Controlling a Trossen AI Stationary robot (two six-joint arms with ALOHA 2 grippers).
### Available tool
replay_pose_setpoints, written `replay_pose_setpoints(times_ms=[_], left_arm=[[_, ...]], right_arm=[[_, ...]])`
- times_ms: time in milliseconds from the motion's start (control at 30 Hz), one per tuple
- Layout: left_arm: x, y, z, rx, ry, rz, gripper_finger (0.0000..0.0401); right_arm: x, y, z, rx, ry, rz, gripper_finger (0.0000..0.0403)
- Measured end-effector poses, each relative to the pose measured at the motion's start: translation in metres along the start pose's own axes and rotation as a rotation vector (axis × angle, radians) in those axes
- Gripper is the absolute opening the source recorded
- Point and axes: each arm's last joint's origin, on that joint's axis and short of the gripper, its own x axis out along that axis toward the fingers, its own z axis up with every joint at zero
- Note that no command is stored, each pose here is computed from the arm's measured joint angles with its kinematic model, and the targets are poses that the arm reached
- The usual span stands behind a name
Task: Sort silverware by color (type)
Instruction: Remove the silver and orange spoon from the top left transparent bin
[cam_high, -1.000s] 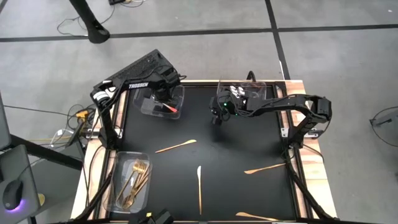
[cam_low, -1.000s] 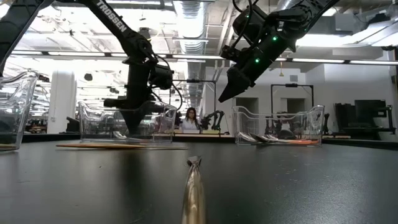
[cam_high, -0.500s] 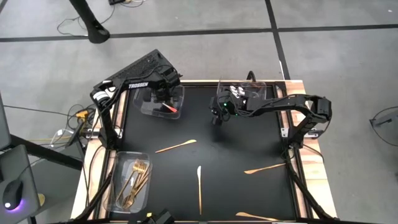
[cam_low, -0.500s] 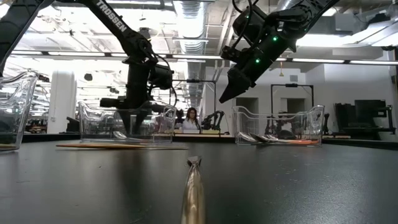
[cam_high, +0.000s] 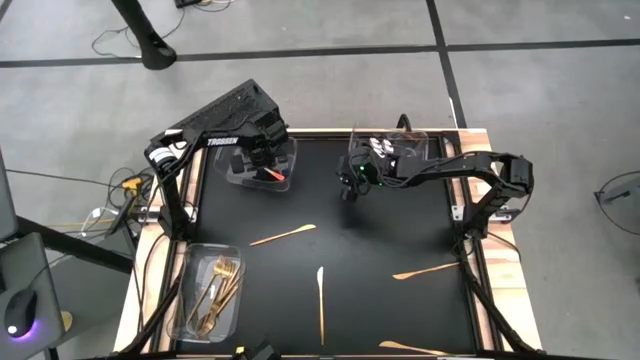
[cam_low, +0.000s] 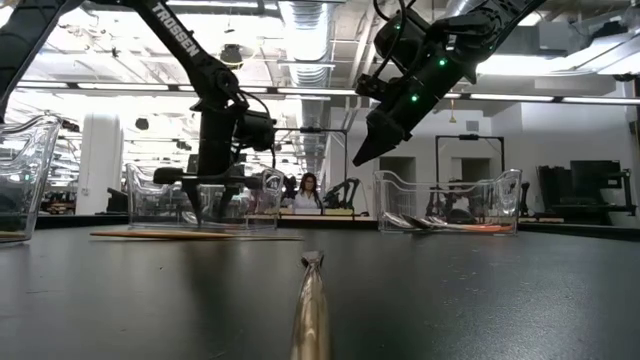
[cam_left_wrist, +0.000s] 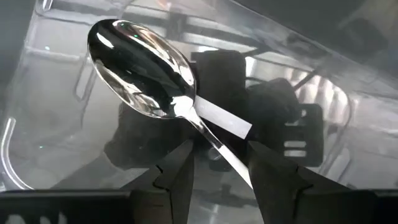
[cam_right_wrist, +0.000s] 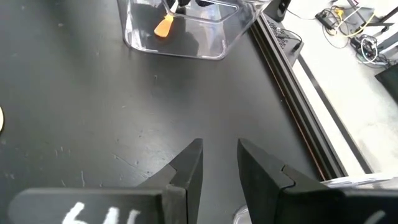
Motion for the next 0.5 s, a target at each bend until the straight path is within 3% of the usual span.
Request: replay_pose_setpoints(times_ms=[167, 367, 500], left_arm=[[0.011, 0.007, -0.005, -0.025, -0.023, 0.007, 0.0110], [0.016, 0.009, -0.011, -0.018, -0.051, 0.010, 0.0016], [0.017, 0.007, -0.015, -0.016, -0.105, 0.021, 0.0008]], right_arm=[[0.000, 0.000, 0.000, -0.004, -0.001, -0.001, 0.0123], [0.000, 0.000, 0.000, -0.011, 0.005, 0.001, 0.0123], [0.000, 0.000, -0.001, -0.013, 0.008, 0.001, 0.0123]])
